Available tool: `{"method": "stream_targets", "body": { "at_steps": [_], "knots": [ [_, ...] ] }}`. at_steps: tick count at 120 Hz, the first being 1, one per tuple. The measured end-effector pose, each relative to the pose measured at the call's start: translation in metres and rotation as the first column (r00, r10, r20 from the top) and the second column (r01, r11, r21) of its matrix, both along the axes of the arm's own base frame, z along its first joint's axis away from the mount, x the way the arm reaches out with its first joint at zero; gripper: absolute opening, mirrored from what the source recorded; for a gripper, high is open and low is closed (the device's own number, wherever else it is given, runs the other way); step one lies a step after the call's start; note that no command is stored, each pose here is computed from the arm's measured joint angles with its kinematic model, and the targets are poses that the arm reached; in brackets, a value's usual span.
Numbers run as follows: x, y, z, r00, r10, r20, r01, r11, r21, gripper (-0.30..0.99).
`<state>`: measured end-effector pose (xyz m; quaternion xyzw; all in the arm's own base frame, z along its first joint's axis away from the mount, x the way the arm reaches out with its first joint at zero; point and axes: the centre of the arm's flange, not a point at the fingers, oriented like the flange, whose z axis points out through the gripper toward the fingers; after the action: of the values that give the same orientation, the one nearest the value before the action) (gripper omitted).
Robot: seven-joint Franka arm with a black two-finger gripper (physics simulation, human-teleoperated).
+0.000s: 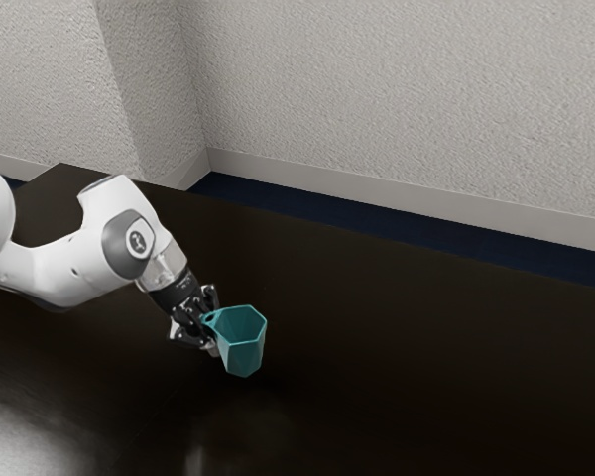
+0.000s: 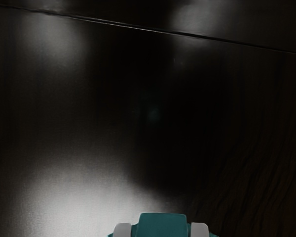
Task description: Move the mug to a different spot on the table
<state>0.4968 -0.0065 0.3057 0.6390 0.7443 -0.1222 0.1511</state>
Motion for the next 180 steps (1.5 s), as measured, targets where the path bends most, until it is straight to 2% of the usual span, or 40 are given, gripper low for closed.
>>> {"method": "stream_targets", "body": {
  "at_steps": [25,68,107,151,180],
  "knots": [
    [-0.001,0.024,0.0,1.0,-0.004,0.003,0.004,1.0,-0.001,-0.09],
    [-0.001,0.031,-0.001,0.998,-0.054,0.014,0.054,0.999,0.007,-0.08],
    [0.0,0.059,0.003,0.998,-0.052,0.02,0.052,0.999,0.002,-0.08],
    [-0.002,0.065,0.001,0.996,-0.088,0.021,0.088,0.996,0.003,-0.08],
    [0.01,0.082,0.007,0.996,-0.086,0.034,0.085,0.996,0.014,-0.09]
  ]
}}
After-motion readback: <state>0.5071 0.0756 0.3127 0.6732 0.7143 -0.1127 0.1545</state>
